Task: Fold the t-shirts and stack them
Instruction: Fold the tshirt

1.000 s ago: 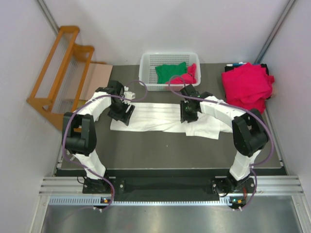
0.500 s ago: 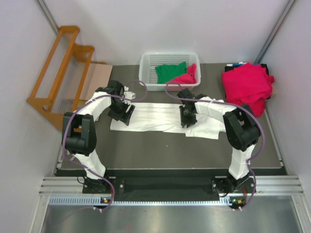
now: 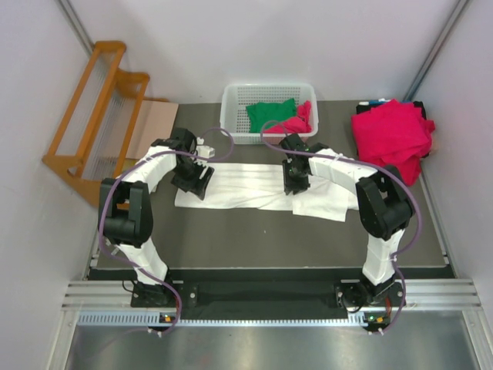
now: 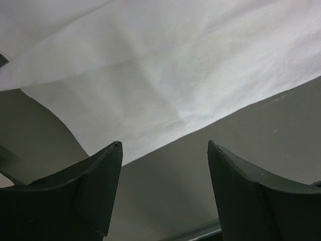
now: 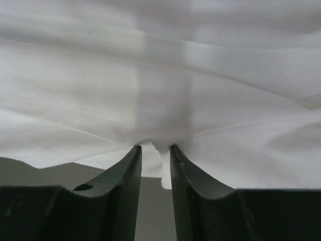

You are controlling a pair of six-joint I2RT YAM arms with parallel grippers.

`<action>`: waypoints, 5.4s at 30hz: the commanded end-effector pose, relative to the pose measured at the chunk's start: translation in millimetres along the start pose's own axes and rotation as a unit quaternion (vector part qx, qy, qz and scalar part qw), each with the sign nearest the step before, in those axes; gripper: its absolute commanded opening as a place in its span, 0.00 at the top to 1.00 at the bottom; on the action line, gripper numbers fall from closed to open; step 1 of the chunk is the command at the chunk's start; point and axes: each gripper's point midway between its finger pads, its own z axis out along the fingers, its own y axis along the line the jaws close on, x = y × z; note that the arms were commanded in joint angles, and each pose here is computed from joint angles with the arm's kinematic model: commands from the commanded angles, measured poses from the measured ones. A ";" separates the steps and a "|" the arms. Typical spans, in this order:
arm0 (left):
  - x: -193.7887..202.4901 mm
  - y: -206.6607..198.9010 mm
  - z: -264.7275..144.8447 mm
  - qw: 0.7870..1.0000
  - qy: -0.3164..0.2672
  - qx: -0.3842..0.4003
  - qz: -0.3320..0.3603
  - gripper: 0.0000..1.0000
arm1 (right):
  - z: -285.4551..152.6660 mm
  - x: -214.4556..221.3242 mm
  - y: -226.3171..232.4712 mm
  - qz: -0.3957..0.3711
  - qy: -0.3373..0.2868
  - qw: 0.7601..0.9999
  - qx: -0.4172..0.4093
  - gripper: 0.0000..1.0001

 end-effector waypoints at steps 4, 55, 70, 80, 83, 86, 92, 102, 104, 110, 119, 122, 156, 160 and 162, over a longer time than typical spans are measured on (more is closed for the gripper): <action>-0.9 1.0 0.0 1.000 -0.011 0.004 0.008 0.27 | -16.8 -13.7 9.6 -0.006 -0.027 1.000 -0.012 0.71; 3.6 3.6 2.5 1.000 -0.008 0.001 0.007 0.27 | -3.4 -22.1 10.8 -0.014 -0.026 1.000 -0.001 0.70; 3.8 7.7 2.7 1.000 -0.007 -0.008 0.008 0.27 | -13.0 -29.9 6.3 -0.006 -0.038 0.999 -0.006 1.00; 6.2 7.8 4.4 1.000 -0.006 -0.008 0.007 0.27 | -39.5 -53.5 -0.9 0.003 -0.071 0.997 -0.009 1.00; 6.1 7.6 5.1 1.000 -0.007 -0.007 0.007 0.27 | -38.0 -46.0 -3.4 -0.006 -0.070 0.998 0.000 0.88; 6.4 7.6 5.7 1.000 -0.005 -0.007 0.006 0.27 | -37.9 -42.8 -7.4 -0.030 -0.080 0.996 0.024 0.53; 5.1 8.0 5.6 1.000 -0.007 -0.007 0.006 0.27 | -44.4 -45.4 -15.4 -0.079 -0.095 0.991 0.056 0.41; 6.7 7.4 7.3 1.000 -0.005 -0.005 0.004 0.27 | -44.0 -40.5 -17.2 -0.146 -0.081 0.983 0.079 0.59; 5.9 6.8 7.1 1.000 -0.006 -0.004 0.005 0.27 | -43.6 -36.0 -6.2 -0.162 -0.077 0.982 0.060 0.57; 6.4 7.5 7.4 1.000 -0.005 -0.005 0.004 0.27 | -36.2 -27.3 14.6 -0.200 -0.064 0.977 0.038 0.58; 7.0 8.8 5.9 1.000 -0.007 -0.007 0.004 0.27 | -21.4 -15.8 22.2 -0.220 -0.045 0.974 0.036 0.63; 6.4 9.5 5.2 1.000 -0.008 -0.008 0.004 0.27 | -13.9 -12.5 21.8 -0.222 -0.037 0.974 0.037 0.63; 12.1 10.1 5.2 1.000 -0.001 -0.008 0.005 0.27 | 2.7 -28.4 12.0 -0.210 -0.047 0.975 0.060 0.86; 13.8 11.3 5.9 1.000 0.000 -0.008 0.003 0.27 | 0.4 -31.5 10.0 -0.205 -0.051 0.975 0.063 0.97; 13.4 12.0 5.5 1.000 -0.001 -0.008 0.003 0.27 | -5.1 -37.5 8.9 -0.201 -0.061 0.975 0.067 1.00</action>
